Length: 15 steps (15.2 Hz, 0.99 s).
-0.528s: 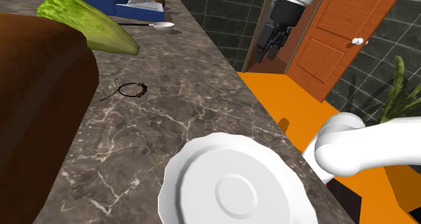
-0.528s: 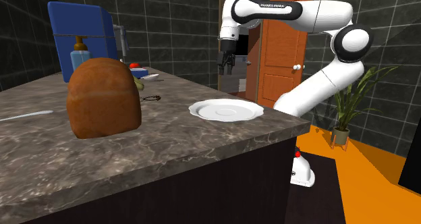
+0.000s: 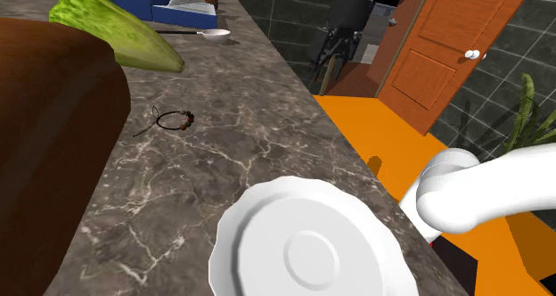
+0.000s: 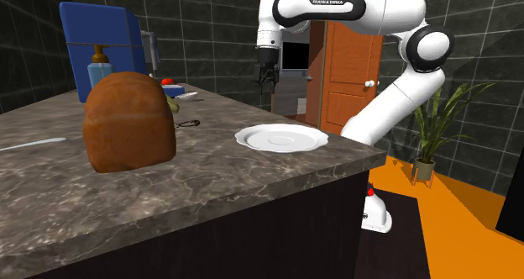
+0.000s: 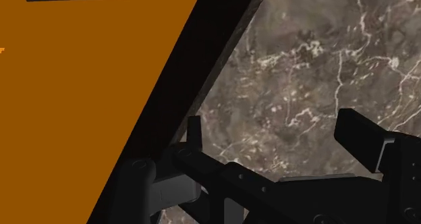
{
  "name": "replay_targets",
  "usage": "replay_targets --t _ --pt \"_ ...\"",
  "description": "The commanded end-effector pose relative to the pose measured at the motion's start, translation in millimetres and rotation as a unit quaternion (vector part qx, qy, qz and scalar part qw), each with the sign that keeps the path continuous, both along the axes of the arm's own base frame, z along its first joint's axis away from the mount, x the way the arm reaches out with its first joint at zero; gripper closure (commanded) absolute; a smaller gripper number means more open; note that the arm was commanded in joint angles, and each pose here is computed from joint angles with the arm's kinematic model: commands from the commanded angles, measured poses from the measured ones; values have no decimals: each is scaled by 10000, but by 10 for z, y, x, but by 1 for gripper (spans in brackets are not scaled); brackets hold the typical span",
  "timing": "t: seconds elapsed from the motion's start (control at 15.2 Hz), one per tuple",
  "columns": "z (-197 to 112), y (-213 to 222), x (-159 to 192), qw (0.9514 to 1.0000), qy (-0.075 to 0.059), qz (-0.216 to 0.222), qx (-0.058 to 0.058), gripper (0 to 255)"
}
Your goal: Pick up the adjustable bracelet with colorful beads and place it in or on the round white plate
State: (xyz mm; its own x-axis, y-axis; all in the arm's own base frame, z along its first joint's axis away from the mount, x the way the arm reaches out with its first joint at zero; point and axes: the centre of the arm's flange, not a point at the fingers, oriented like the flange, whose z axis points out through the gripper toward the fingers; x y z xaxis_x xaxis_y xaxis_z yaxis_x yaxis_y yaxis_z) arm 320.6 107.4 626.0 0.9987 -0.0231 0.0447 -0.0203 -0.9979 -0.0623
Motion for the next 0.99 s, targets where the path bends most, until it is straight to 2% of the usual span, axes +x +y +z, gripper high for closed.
replay_targets --t 0.0,0.92 --pt "-19 258 96 10000 26 -53 -22 0" --pt "-103 2019 864 9989 203 -369 -209 0"
